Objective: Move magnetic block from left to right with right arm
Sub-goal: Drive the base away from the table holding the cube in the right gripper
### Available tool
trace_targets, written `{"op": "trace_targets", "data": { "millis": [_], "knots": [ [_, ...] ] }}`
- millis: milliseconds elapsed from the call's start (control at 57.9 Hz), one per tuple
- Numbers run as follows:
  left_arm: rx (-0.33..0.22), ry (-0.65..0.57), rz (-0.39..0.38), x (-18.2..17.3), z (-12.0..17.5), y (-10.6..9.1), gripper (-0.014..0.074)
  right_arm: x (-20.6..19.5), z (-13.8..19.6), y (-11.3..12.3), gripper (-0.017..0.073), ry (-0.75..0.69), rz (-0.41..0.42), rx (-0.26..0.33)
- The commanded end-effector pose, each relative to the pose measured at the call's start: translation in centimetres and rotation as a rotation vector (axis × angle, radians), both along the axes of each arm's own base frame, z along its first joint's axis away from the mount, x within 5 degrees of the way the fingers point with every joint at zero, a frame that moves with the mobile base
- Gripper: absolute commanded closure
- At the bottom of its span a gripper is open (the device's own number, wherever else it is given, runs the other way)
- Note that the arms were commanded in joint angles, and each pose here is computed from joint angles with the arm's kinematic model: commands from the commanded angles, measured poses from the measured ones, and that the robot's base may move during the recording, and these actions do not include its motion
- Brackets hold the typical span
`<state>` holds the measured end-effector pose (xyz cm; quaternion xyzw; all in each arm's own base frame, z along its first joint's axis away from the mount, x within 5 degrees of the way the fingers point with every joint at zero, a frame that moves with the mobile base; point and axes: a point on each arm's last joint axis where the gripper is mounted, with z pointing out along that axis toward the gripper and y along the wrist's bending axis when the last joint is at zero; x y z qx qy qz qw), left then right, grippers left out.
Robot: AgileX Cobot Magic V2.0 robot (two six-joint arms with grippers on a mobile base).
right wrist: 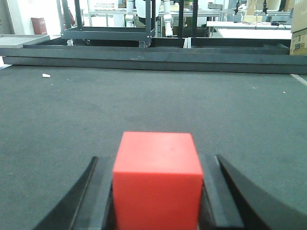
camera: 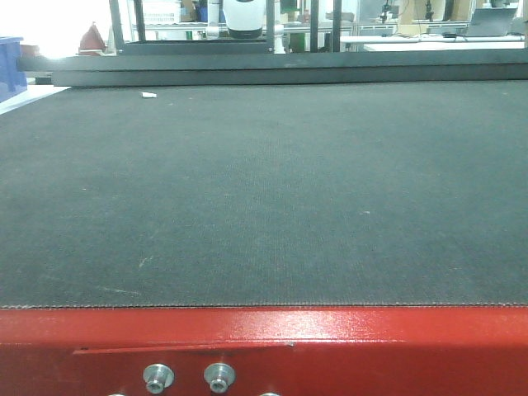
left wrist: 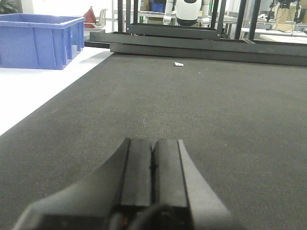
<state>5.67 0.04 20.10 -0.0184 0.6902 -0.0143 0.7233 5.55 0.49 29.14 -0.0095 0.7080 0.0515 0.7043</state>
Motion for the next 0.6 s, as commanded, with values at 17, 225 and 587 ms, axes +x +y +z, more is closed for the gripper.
{"op": "trace_targets", "data": {
  "millis": [17, 225, 587],
  "knots": [
    [-0.01, -0.085, 0.005, -0.12, 0.53, 0.05, 0.072, -0.1, 1.64, -0.03, 0.023, -0.102, -0.004, 0.001],
    [-0.01, -0.085, 0.005, -0.12, 0.53, 0.05, 0.072, -0.1, 1.64, -0.03, 0.023, -0.102, -0.004, 0.001],
    [-0.01, -0.085, 0.005, -0.12, 0.53, 0.05, 0.072, -0.1, 1.64, -0.03, 0.023, -0.102, -0.004, 0.001]
  ]
}}
